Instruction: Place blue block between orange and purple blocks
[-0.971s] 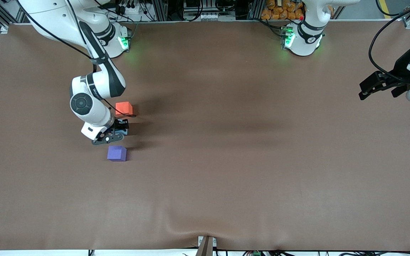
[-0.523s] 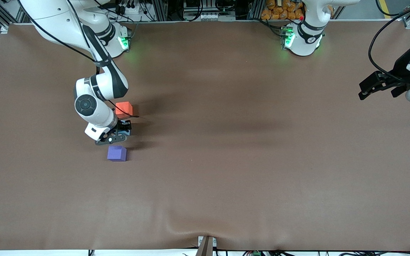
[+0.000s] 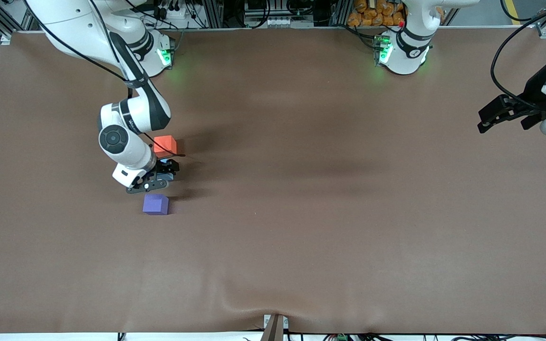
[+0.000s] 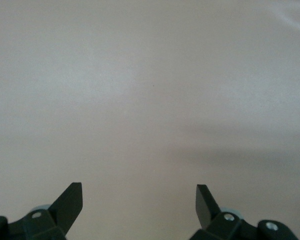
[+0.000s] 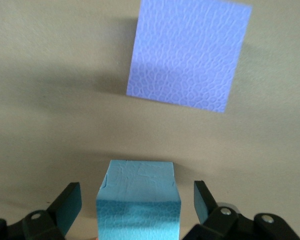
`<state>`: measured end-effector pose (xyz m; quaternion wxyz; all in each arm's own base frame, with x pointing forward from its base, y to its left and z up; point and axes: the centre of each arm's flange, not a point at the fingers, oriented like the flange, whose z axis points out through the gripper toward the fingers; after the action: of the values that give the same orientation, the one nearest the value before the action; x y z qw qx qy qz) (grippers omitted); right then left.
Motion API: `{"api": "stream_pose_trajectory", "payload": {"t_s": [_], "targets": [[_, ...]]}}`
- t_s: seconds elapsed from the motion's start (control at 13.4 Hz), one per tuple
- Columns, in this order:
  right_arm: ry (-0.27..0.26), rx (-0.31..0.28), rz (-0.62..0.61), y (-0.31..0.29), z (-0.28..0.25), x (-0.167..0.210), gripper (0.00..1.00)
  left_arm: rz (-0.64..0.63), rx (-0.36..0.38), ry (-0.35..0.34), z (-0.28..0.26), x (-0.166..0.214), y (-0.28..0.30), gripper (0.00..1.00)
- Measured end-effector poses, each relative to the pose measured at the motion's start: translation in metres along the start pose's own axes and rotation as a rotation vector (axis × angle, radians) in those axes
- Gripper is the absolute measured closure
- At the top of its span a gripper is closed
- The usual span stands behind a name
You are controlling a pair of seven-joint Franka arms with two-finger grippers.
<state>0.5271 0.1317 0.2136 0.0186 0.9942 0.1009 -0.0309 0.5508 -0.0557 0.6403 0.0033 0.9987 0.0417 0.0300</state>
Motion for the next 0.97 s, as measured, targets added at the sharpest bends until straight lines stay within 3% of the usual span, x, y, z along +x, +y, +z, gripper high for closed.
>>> {"api": "stream_pose_trajectory", "payload": {"t_s": [0.22, 0.45, 0.6, 0.75, 0.97], "targets": [[0.022, -0.002, 0.020, 0.011, -0.050, 0.007, 0.00, 0.000, 0.000, 0.000, 0.000, 0.000, 0.000, 0.00], [0.015, -0.005, 0.062, 0.034, -0.131, 0.018, 0.00, 0.000, 0.000, 0.000, 0.000, 0.000, 0.000, 0.00], [0.044, -0.004, 0.082, 0.046, -0.182, 0.024, 0.00, 0.000, 0.000, 0.000, 0.000, 0.000, 0.000, 0.00], [0.070, -0.003, 0.111, 0.063, -0.217, 0.024, 0.00, 0.000, 0.000, 0.000, 0.000, 0.000, 0.000, 0.00], [0.059, -0.001, 0.163, 0.093, -0.253, 0.009, 0.00, -0.002, 0.000, 0.000, 0.000, 0.000, -0.001, 0.00]]}}
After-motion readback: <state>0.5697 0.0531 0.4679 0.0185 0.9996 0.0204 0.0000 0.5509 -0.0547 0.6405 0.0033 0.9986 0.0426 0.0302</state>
